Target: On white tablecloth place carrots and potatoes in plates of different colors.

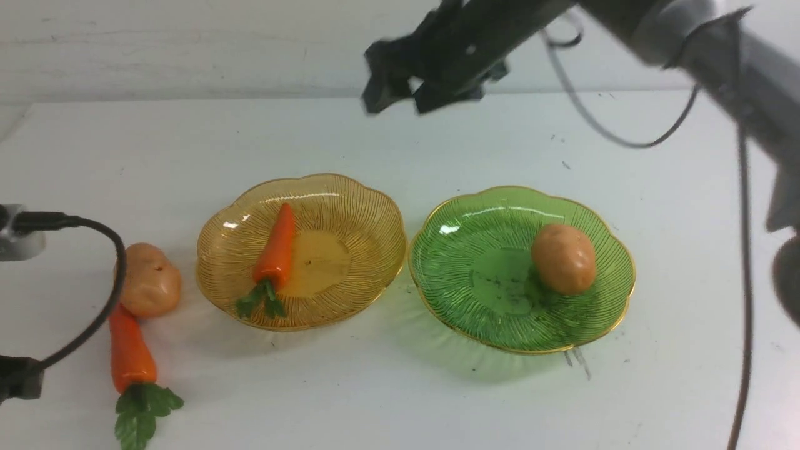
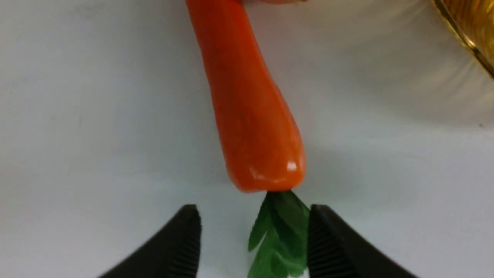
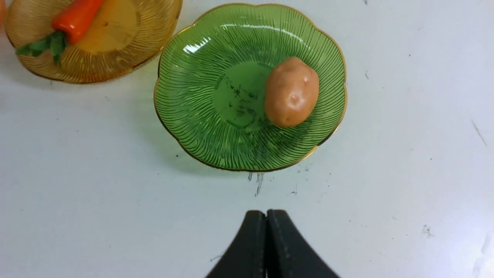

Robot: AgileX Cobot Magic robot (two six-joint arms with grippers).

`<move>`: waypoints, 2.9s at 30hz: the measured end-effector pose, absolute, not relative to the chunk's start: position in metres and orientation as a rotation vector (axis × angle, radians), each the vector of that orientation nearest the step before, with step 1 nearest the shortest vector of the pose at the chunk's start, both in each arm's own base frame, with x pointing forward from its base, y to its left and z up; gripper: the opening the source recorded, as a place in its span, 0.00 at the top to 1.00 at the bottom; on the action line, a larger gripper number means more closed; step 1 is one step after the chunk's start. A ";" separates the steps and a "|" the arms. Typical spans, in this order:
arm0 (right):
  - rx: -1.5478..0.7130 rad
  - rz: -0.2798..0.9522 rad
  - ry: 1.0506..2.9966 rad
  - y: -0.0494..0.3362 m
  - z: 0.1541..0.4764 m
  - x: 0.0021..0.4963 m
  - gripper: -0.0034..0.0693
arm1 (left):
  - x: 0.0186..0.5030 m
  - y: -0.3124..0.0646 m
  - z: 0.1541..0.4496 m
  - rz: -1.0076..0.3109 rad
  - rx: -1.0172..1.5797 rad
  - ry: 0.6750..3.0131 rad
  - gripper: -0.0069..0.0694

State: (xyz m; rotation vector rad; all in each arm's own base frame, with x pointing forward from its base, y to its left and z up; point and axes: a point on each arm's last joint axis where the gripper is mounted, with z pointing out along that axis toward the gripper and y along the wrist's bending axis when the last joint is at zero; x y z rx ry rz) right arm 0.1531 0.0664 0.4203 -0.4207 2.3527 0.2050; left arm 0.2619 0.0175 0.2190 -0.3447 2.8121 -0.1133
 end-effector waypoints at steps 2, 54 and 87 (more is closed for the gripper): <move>-0.414 0.212 2.325 0.061 0.423 0.141 0.97 | 0.272 0.019 0.206 -0.108 -0.350 2.803 0.29; -0.404 0.304 2.285 0.062 0.428 0.130 0.97 | 0.385 -0.138 0.273 -0.362 0.130 2.596 0.56; -0.404 0.315 2.287 0.063 0.427 0.130 0.97 | 0.412 -0.008 0.302 0.062 0.063 2.831 0.90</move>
